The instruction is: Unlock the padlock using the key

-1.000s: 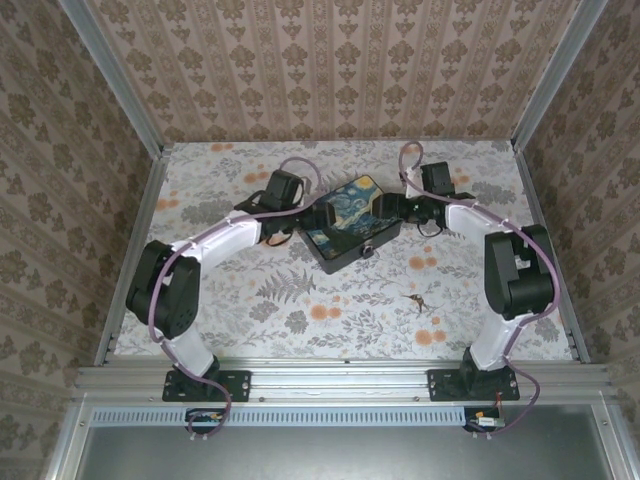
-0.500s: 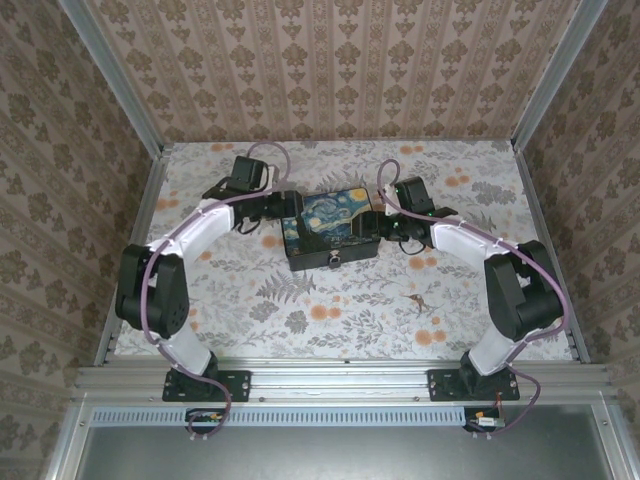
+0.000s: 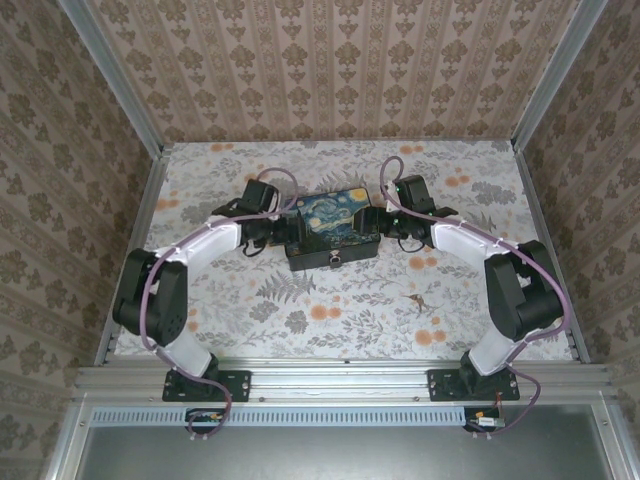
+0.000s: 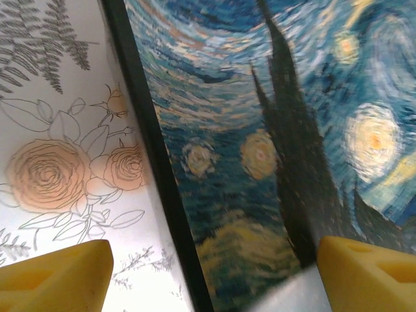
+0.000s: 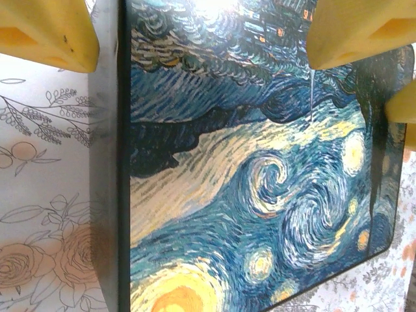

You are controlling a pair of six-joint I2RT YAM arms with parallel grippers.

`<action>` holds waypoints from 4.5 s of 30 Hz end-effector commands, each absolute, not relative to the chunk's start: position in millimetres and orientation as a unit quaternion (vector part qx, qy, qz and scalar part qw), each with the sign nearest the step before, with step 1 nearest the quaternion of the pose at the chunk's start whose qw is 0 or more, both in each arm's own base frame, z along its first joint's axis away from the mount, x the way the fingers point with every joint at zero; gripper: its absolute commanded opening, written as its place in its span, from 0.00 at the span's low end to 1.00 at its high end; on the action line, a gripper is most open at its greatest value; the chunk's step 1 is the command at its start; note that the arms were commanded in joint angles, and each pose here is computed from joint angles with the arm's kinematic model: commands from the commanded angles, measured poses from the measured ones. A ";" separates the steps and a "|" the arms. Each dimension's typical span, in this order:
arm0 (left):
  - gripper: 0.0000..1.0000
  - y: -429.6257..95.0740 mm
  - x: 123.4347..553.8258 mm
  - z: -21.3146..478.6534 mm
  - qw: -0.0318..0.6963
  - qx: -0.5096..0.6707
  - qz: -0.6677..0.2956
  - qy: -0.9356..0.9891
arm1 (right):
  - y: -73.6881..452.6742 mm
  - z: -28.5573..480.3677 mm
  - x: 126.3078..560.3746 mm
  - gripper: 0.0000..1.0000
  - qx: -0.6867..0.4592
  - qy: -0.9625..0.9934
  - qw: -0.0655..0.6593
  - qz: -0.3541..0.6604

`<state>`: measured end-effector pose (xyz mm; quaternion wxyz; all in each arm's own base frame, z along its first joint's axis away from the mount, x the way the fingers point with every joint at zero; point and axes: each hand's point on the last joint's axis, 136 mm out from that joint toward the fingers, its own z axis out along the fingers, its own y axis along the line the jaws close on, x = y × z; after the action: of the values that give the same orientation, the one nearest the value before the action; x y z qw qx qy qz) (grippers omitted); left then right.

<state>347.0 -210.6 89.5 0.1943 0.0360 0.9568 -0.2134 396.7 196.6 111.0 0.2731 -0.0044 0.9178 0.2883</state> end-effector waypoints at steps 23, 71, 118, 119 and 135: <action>0.85 -184.7 384.2 137.9 0.273 0.071 -0.160 0.946 | 173.9 138.5 394.0 0.88 0.013 0.927 0.281 0.247; 0.93 -298.0 229.5 173.3 0.268 0.217 -0.166 0.924 | 86.7 22.8 236.8 0.34 0.141 0.966 0.146 0.161; 0.93 -281.6 240.0 201.5 0.301 0.234 -0.161 0.910 | 93.9 16.4 226.5 0.25 0.098 0.987 0.085 0.095; 0.93 -280.6 240.3 202.3 0.303 0.232 -0.161 0.910 | 94.1 16.8 226.9 0.25 0.096 0.987 0.086 0.094; 0.94 -270.3 238.6 208.4 0.314 0.229 -0.162 0.907 | 89.4 13.3 218.1 0.27 0.092 0.992 0.071 0.054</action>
<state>238.5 -280.1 209.3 0.3132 0.2267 0.9050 -0.1771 229.1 94.4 14.5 0.0939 0.0920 0.9882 0.0786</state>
